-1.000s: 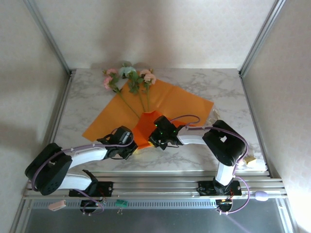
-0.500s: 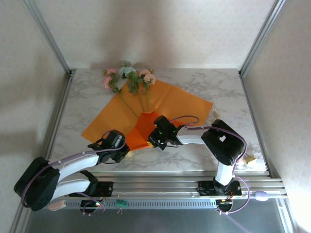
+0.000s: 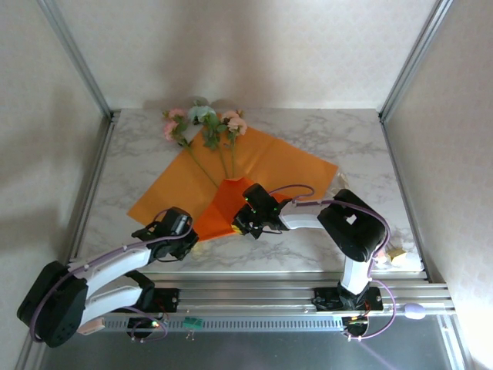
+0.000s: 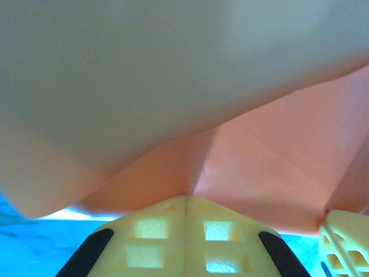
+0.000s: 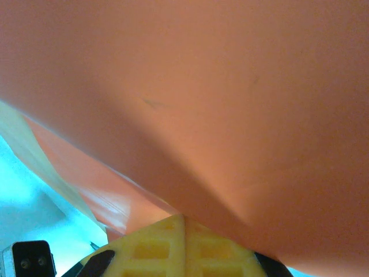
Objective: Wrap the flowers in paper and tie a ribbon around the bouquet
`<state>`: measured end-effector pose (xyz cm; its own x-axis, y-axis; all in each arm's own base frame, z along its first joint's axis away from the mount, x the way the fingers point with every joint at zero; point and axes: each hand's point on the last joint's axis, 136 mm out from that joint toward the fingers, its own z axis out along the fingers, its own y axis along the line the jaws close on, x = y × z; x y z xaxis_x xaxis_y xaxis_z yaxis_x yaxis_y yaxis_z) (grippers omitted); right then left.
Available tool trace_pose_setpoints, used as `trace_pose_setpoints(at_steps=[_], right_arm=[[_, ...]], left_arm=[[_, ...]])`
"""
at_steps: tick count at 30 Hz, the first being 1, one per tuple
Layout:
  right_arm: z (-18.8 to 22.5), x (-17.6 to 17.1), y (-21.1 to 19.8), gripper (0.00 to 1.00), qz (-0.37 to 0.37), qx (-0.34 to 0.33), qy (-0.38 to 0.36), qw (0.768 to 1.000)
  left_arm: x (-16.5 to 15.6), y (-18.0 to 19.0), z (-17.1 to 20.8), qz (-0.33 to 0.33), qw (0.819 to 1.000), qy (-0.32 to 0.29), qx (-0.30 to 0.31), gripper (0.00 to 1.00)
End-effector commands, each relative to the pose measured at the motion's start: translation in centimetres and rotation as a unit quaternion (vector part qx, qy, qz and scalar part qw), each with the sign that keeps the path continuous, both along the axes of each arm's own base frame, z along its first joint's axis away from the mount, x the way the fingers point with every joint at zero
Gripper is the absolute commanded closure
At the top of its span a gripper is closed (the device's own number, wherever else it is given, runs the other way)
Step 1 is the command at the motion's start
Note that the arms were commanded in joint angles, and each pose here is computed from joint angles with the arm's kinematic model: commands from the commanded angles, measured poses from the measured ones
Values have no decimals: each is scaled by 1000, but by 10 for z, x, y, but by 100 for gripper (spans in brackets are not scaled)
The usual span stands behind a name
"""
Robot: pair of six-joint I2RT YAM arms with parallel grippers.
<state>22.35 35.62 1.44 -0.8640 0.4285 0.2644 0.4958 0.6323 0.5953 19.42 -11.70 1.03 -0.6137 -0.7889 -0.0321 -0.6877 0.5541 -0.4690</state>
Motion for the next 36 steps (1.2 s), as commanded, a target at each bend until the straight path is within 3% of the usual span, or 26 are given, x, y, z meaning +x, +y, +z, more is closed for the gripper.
trace_pose_setpoints(at_steps=[1,11,15,19,23,26,30,34,36], right_arm=[[-71,-38,-71,95,-29,-159,97,982],[-73,-39,-73,95,-34,-161,101,981],[-72,-38,-72,95,-36,-159,102,981],[-70,-37,-70,95,-34,-152,100,983],[-47,-22,-57,90,-13,-136,53,989],[-11,-2,-37,83,17,-108,-4,994],[44,17,-14,75,36,-60,-59,996],[91,36,-17,68,23,-41,-101,994],[102,49,-29,68,12,-44,-116,992]], left_arm=[[-72,76,-40,43,978,133,152,96],[-75,84,-38,75,971,157,161,96],[-100,87,-48,145,962,193,130,96],[-84,87,-30,225,961,142,77,95],[-30,78,20,203,975,63,68,90],[27,64,65,145,986,5,84,88],[102,54,99,88,992,-39,85,87],[196,50,131,32,991,-117,47,67],[241,46,131,-18,990,-128,59,62]])
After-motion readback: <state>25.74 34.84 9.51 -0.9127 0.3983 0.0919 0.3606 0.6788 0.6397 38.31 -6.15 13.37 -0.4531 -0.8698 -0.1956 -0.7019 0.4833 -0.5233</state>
